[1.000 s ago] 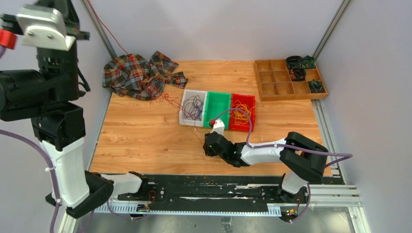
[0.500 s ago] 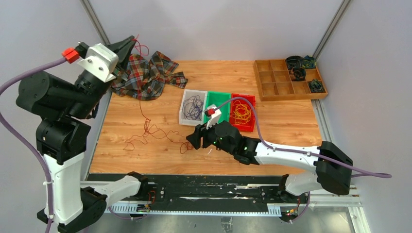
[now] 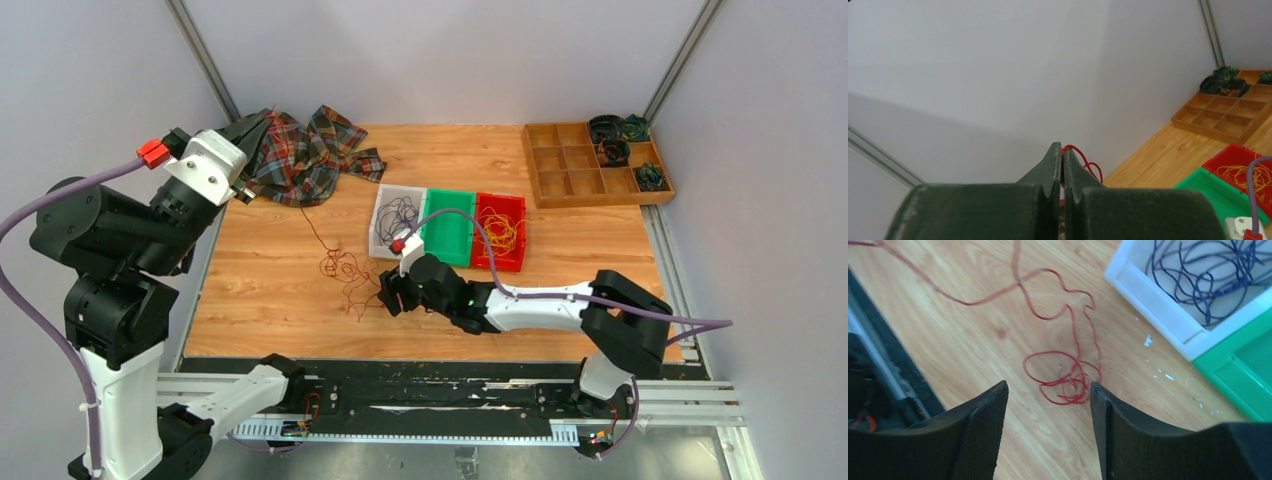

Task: Untangle the cables

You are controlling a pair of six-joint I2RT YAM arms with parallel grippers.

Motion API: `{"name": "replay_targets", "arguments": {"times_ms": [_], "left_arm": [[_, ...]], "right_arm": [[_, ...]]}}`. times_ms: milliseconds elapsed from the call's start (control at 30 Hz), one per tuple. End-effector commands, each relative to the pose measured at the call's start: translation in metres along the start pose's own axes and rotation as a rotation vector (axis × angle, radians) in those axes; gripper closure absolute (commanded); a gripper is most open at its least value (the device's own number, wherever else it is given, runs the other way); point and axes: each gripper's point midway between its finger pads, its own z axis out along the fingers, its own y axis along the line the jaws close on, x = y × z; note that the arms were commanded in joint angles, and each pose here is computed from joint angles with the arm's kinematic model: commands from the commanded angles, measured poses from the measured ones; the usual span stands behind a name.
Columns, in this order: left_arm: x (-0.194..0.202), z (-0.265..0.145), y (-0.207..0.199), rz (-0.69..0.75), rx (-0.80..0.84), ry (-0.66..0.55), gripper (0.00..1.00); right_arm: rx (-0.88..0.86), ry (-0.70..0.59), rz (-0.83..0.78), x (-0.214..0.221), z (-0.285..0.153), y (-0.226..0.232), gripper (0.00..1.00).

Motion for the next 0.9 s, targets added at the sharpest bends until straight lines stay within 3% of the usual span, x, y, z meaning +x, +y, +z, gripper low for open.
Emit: {"name": "replay_targets", "arguments": {"times_ms": [0,367,667,867], "left_arm": [[0.009,-0.004,0.000,0.029,-0.004,0.035,1.00],[0.010,-0.007,0.001,0.038,-0.010,0.044,0.99],[0.012,-0.016,0.002,0.075,-0.014,0.068,0.99],[0.018,-0.018,0.001,0.082,-0.014,0.085,0.99]], "right_arm": [[0.088,-0.042,-0.066,-0.003,0.012,-0.014,0.39],[0.073,-0.093,-0.180,-0.018,0.071,-0.007,0.42],[0.154,-0.114,-0.210,-0.031,0.097,-0.032,0.52],[0.139,-0.118,-0.241,-0.035,0.108,-0.029,0.71]]}}
